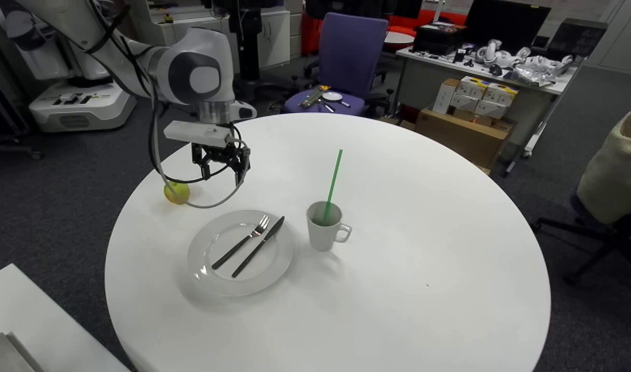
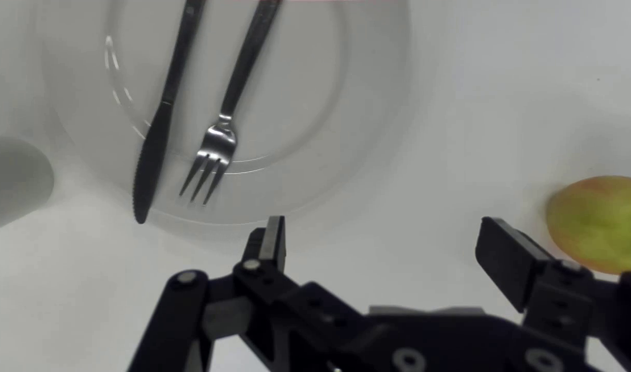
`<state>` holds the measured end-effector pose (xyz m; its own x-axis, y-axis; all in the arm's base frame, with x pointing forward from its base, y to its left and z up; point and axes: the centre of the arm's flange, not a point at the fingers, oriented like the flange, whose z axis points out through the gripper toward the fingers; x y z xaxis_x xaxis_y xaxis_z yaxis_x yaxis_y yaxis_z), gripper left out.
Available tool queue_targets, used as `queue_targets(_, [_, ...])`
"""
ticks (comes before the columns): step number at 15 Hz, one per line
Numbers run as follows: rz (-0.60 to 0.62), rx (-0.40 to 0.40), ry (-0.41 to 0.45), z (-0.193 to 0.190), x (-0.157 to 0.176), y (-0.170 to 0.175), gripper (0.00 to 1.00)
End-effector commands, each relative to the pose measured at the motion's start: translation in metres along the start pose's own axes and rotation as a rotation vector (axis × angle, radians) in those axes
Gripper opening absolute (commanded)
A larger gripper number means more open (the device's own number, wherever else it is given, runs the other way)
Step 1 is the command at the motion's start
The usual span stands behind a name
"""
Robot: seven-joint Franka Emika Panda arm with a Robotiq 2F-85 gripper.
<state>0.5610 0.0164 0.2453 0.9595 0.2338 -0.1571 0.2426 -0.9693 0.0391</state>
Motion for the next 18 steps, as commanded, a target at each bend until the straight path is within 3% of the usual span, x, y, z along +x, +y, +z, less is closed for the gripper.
queue_targets(1, [0.011, -0.015, 0.019, 0.016, 0.007, -0.054, 1.00])
queue_targets(8, [0.163, 0.007, 0.076, 0.048, 0.017, -0.131, 1.00])
queue_targets(18, [0.225, 0.078, 0.108, 0.051, 0.016, -0.146, 1.00])
